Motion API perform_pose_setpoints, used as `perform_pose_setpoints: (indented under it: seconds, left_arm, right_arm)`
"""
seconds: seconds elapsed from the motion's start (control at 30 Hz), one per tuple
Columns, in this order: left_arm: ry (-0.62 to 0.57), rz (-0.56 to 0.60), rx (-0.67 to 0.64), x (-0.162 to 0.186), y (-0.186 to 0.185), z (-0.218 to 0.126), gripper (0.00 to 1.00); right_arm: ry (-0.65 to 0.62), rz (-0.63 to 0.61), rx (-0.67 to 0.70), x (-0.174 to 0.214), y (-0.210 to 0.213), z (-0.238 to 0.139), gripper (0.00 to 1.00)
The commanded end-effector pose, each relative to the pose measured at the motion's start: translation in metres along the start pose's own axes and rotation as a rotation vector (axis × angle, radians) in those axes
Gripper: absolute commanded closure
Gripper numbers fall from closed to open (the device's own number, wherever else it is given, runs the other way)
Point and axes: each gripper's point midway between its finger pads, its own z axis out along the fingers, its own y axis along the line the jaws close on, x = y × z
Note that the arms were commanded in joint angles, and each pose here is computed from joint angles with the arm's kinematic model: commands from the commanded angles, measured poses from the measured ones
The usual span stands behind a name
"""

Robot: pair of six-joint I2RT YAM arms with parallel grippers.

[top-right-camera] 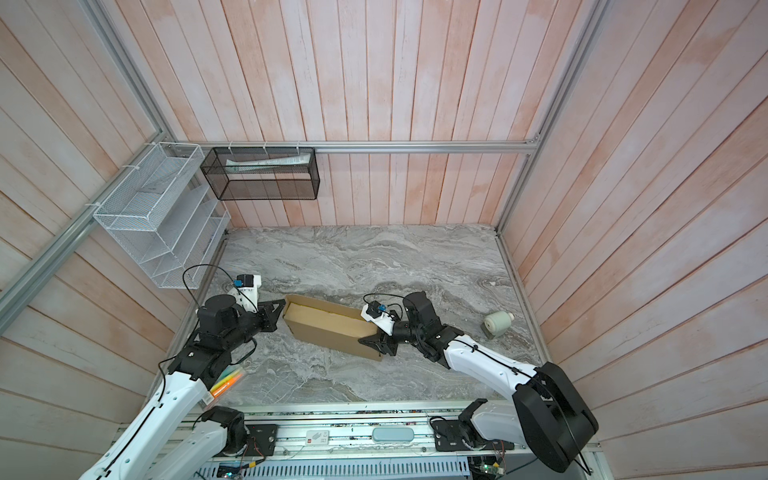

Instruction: Fold the paper box

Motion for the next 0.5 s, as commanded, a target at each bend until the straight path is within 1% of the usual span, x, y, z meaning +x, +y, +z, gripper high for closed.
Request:
perform_pose_setpoints:
  seconds: [0.0,0.47]
  left_arm:
    - [0.024,-0.023,-0.07,0.0143,0.0161,0.0019,1.0]
    - [0.027,-0.029,-0.096,0.0242,0.0242,0.0053,1.0]
  right_arm:
    - [-0.039,-0.022,-0.02,-0.0151,-0.0002,-0.0014,0.89]
    - [-0.031,-0.018,-0.029,-0.0121,0.0001,0.0004,0.89]
